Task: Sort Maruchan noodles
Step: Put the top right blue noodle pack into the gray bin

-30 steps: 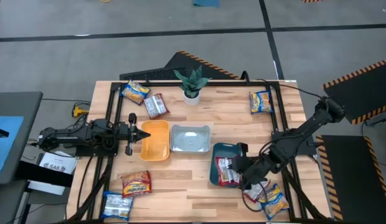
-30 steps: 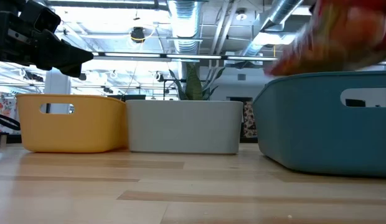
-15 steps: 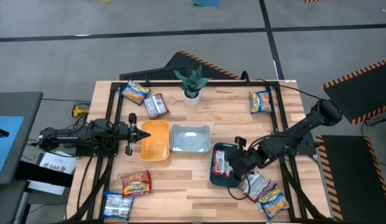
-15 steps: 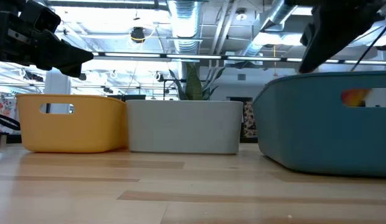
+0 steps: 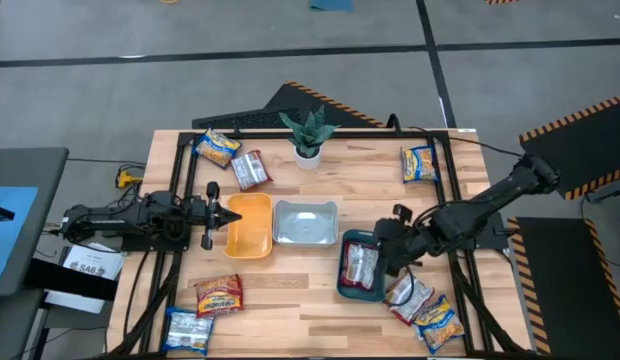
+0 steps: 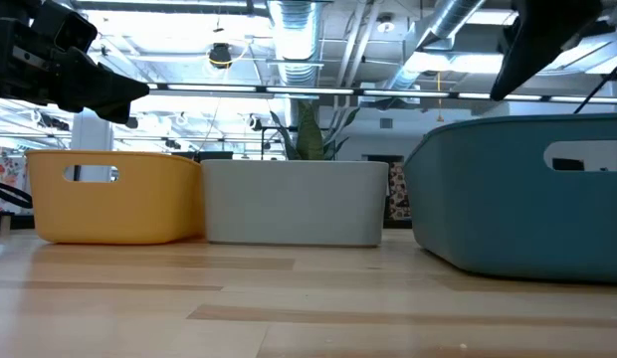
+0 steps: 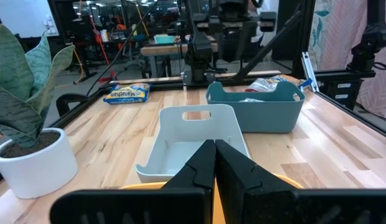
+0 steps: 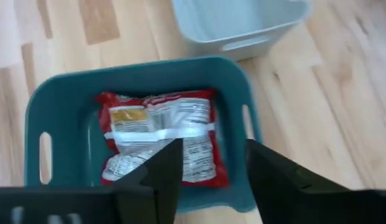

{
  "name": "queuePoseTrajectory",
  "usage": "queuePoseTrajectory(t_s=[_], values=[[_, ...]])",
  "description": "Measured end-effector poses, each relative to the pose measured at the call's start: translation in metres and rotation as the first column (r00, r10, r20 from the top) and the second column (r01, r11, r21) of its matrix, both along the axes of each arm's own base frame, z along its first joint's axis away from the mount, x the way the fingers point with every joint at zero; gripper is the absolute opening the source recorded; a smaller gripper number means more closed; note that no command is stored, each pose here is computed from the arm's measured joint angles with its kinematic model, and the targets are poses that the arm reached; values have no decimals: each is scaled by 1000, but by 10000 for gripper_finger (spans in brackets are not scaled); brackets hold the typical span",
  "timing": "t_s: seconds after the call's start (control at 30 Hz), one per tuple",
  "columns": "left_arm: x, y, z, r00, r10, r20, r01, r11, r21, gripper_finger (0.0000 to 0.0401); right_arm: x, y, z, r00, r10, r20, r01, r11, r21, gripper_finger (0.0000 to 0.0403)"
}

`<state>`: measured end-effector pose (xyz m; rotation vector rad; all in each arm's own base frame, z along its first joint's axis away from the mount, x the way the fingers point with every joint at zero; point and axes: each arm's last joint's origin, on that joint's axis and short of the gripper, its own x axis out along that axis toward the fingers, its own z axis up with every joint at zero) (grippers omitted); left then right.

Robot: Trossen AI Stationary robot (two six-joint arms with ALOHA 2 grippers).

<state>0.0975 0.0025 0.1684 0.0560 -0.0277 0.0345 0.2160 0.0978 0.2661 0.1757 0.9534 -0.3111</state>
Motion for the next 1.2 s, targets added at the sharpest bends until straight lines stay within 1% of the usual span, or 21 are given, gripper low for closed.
queuePoseTrajectory(t_s=[0.1, 0.2, 0.27, 0.4, 0.47, 0.53, 0.6, 0.67, 0.8, 0.83, 0.93, 1.0, 1.07, 1.13, 1.2], values=[[0, 0, 0, 1000, 0, 0, 0, 1000, 0, 0, -8, -8, 3, 995, -100, 19, 101, 992, -80, 223], [0, 0, 0, 1000, 0, 0, 0, 1000, 0, 0, -9, -15, 4, 979, -191, 69, 200, 965, -172, 229], [0, 0, 0, 1000, 0, 0, 0, 1000, 0, 0, -7, -21, 4, 971, -222, 84, 234, 954, -188, 229], [0, 0, 0, 1000, 0, 0, 0, 1000, 0, 0, -1, -37, 1, 952, -298, 72, 306, 931, -201, 228], [0, 0, 0, 1000, 0, 0, 0, 1000, 0, 0, 0, -49, -4, 934, -349, 77, 357, 904, -236, 228], [0, 0, 0, 1000, 0, 0, 0, 1000, 0, 0, -1, -63, -11, 911, -409, 56, 408, 869, -281, 228], [0, 0, 0, 1000, 0, 0, 0, 1000, 0, 0, -3, -80, -20, 878, -478, 40, 466, 831, -305, 228], [0, 0, 0, 1000, 0, 0, 0, 1000, 0, 0, -6, -98, -33, 834, -552, 17, 526, 786, -325, 228], [0, 0, 0, 1000, 0, 0, 0, 1000, 0, 0, -19, -131, -63, 721, -693, -7, 651, 680, -338, 228], [0, 0, 0, 1000, 0, 0, 0, 1000, 0, 0, -23, -139, -70, 680, -733, 0, 692, 642, -331, 228], [0, 0, 0, 1000, 0, 0, 0, 1000, 0, 0, -35, -159, -89, 549, -834, 54, 804, 509, -307, 228], [0, 0, 0, 1000, 0, 0, 0, 1000, 0, 0, -42, -171, -98, 463, -880, 107, 859, 416, -298, 228], [0, 0, 0, 1000, 0, 0, 0, 1000, 0, 0, -49, -182, -106, 388, -910, 148, 899, 338, -278, 228], [0, 0, 0, 1000, 0, 0, 0, 1000, 0, 0, -52, -191, -112, 339, -922, 186, 926, 292, -239, 227], [0, 0, 0, 1000, 0, 0, 0, 1000, 0, 0, -54, -199, -115, 325, -924, 204, 932, 276, -233, 227]])
